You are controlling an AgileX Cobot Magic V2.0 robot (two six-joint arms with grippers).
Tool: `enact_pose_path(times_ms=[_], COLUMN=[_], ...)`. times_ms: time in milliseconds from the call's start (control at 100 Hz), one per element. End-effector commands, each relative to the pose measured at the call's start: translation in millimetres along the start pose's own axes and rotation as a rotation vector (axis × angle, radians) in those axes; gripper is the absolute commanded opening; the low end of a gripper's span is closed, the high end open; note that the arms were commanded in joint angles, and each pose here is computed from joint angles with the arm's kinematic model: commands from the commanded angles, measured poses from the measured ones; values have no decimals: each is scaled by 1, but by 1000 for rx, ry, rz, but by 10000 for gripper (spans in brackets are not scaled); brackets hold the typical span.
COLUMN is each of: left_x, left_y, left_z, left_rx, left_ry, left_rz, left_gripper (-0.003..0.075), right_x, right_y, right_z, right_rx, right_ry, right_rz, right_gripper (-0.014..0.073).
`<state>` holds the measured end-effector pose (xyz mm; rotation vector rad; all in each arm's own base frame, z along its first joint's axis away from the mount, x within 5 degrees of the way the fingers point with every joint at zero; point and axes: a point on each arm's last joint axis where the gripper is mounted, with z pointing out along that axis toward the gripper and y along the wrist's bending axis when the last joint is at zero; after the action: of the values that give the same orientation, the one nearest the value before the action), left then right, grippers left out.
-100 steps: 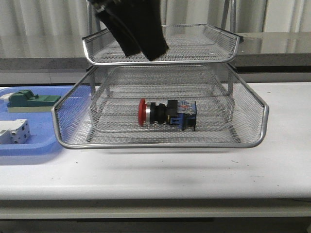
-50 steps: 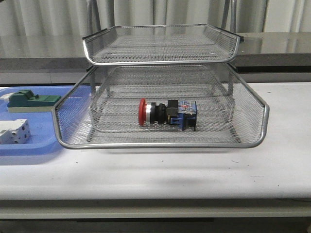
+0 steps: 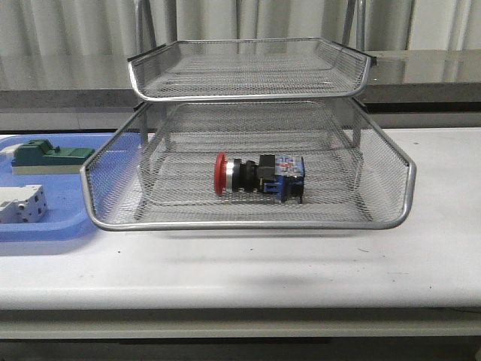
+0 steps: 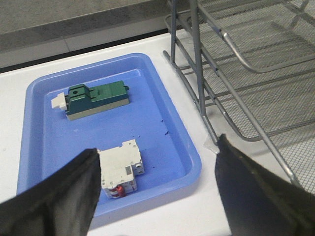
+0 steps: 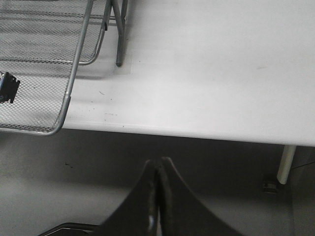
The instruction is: Place button on rack with both arms
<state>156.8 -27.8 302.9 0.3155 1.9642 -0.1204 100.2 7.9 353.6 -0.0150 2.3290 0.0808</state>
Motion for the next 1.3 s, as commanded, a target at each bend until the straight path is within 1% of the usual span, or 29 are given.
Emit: enact_pose_path(times_ms=[0,110,190,280,380,570,650,690,720,740,790,800,810,840,860,880,950,1290], left_x=[6,24,34,38,42,43,43,43,43,43,43,43,43,43,43,43,43,43], left_y=[2,1,0,0,-1,-1,-1,-1,-1,-1,-1,-1,-1,-1,-1,-1,-1,-1], left_z=[-17,-32,-44,-53,-58,-58,-58,-58,-58,-58,-58,-58,-58,-58,-58,-58,-58,-58], left_rx=[-71,-109,-142,-160,-161,-160,-160,-160,-160,-160,-160,-160,-160,-160,-160,-160,-160,-160], left_ry=[-168,-267,-348,-407,-429,-428,-428,-428,-428,-428,-428,-428,-428,-428,-428,-428,-428,-428], left_rz=[-77,-130,-130,-128,-126,-126,-126,-126,-126,-126,-126,-126,-126,-126,-126,-126,-126,-126], left_gripper=[472,472,472,472,472,465,414,359,332,291,227,193,193,139,116,73,-20,-20], right_x=[-11,-11,-11,-11,-11,-11,-11,-11,-11,-11,-11,-11,-11,-11,-11,-11,-11,-11], right_y=[0,0,0,0,0,0,0,0,0,0,0,0,0,0,0,0,0,0], right_z=[-8,-8,-8,-8,-8,-8,-8,-8,-8,-8,-8,-8,-8,-8,-8,-8,-8,-8], right_rx=[2,2,2,2,2,2,2,2,2,2,2,2,2,2,2,2,2,2], right_ry=[-85,-85,-85,-85,-85,-85,-85,-85,-85,-85,-85,-85,-85,-85,-85,-85,-85,-85], right_rz=[-6,-6,-6,-6,-6,-6,-6,-6,-6,-6,-6,-6,-6,-6,-6,-6,-6,-6], right_gripper=[-71,-71,-71,-71,-71,-71,-71,-71,-71,-71,-71,-71,-71,-71,-71,-71,-71,-71])
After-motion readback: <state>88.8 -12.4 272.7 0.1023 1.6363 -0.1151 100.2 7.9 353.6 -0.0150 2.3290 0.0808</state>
